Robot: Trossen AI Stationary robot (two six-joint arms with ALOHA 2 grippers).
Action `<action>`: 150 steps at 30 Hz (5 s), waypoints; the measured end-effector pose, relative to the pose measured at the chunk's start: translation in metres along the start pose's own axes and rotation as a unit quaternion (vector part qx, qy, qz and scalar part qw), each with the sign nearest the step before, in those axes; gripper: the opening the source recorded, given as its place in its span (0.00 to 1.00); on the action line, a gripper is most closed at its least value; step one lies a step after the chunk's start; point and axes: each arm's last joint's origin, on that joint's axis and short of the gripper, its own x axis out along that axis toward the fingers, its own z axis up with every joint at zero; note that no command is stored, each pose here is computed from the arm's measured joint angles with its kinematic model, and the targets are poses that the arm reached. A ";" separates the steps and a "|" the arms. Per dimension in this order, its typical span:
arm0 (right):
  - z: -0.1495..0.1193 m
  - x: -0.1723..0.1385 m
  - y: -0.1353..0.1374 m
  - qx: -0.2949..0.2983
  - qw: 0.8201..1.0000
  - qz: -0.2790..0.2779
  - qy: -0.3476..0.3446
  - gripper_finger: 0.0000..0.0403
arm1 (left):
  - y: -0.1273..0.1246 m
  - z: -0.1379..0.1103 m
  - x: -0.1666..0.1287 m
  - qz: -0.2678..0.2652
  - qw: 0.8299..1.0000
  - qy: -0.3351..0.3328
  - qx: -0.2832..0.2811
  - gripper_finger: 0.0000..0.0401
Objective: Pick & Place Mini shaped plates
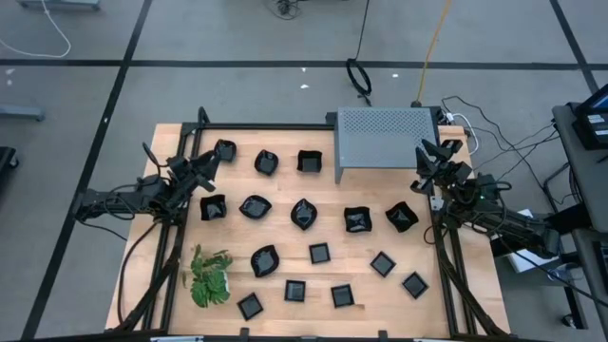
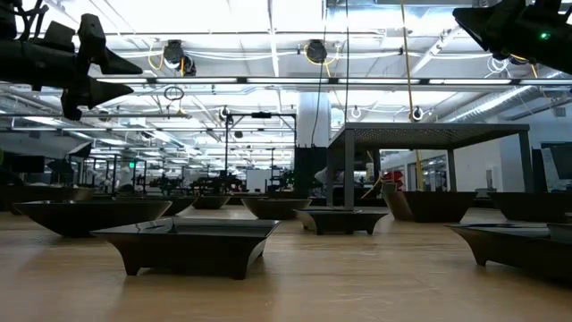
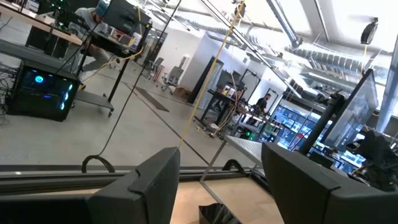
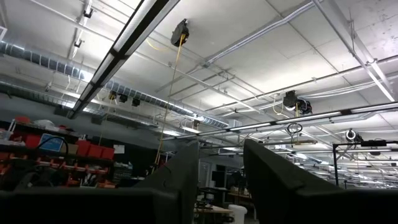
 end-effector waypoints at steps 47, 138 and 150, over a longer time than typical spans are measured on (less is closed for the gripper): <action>0.000 0.000 0.000 0.215 0.977 0.002 -0.002 0.28 | 0.000 0.000 0.000 0.000 1.000 0.000 0.000 0.57; -0.089 0.021 0.099 0.130 0.416 0.014 0.900 0.28 | 0.000 0.000 0.000 0.000 1.000 0.000 0.000 0.57; -0.097 0.013 0.108 0.068 0.415 0.029 0.907 0.20 | 0.000 0.000 0.000 0.000 1.000 0.000 0.000 0.57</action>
